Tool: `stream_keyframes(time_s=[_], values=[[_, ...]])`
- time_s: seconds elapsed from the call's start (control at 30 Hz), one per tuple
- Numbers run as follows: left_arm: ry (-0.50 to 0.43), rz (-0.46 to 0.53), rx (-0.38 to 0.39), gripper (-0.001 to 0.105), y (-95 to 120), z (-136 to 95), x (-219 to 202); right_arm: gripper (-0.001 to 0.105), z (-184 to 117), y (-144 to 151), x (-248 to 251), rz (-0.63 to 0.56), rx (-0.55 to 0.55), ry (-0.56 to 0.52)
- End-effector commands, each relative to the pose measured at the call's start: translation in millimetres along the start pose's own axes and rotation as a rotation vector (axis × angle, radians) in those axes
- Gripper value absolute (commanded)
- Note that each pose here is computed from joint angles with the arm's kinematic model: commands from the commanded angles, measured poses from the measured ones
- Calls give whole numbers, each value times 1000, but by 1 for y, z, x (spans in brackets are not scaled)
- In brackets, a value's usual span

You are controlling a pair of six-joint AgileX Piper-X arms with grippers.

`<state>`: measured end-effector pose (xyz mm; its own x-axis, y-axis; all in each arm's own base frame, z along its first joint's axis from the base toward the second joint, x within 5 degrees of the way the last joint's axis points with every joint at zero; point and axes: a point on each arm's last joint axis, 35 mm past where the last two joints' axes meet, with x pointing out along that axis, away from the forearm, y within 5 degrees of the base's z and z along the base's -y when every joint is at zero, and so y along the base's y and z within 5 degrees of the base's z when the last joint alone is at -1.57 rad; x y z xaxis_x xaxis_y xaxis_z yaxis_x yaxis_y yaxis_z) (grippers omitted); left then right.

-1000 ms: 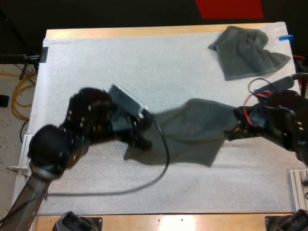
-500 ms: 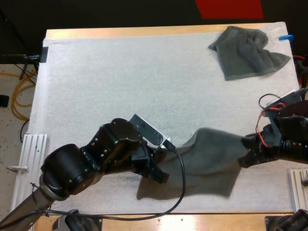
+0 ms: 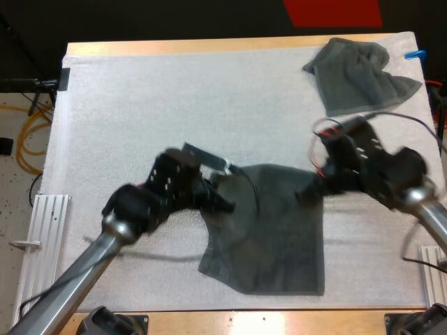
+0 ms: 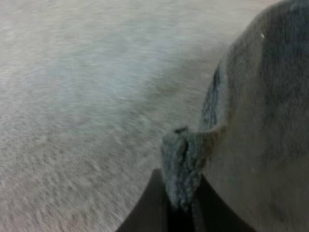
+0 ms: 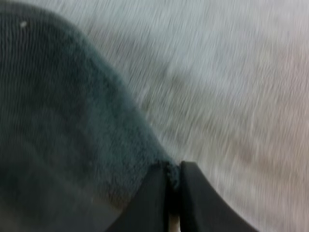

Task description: Pick towel from pile fold and stack

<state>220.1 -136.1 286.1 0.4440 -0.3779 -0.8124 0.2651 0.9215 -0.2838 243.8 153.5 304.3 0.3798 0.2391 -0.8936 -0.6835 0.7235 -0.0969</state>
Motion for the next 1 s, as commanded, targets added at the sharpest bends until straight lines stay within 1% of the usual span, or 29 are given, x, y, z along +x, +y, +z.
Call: stream_keyframes(time_s=[0.0,0.13,0.23,0.37,0.47,0.6,0.67,0.73,0.8,0.87,0.97], values=[[-27,-28,-5,0,6,9,8,0,9,-2,14,-12,-3,-29],[-30,-81,-46,0,35,27,43,0,21,-7,60,-70,-4,-5],[-33,-111,-83,0,52,35,63,0,24,-11,87,-121,-16,14],[-32,-148,-118,0,69,40,84,0,26,-25,107,-145,19,0],[-37,-139,-143,0,82,41,96,0,23,-40,118,-151,58,-2],[-55,-124,-163,0,96,44,108,0,17,-59,128,-123,114,-7],[-66,-121,-153,0,100,45,112,0,15,-67,132,-111,143,-22],[-61,-119,-110,0,102,44,117,0,16,-73,137,-87,155,-49],[-53,-116,-73,0,103,42,120,0,17,-76,142,-86,159,-64],[-48,-112,-52,0,104,41,123,0,17,-77,146,-88,172,-70],[-68,-114,-14,0,104,43,125,0,17,-77,151,-90,174,-76]])
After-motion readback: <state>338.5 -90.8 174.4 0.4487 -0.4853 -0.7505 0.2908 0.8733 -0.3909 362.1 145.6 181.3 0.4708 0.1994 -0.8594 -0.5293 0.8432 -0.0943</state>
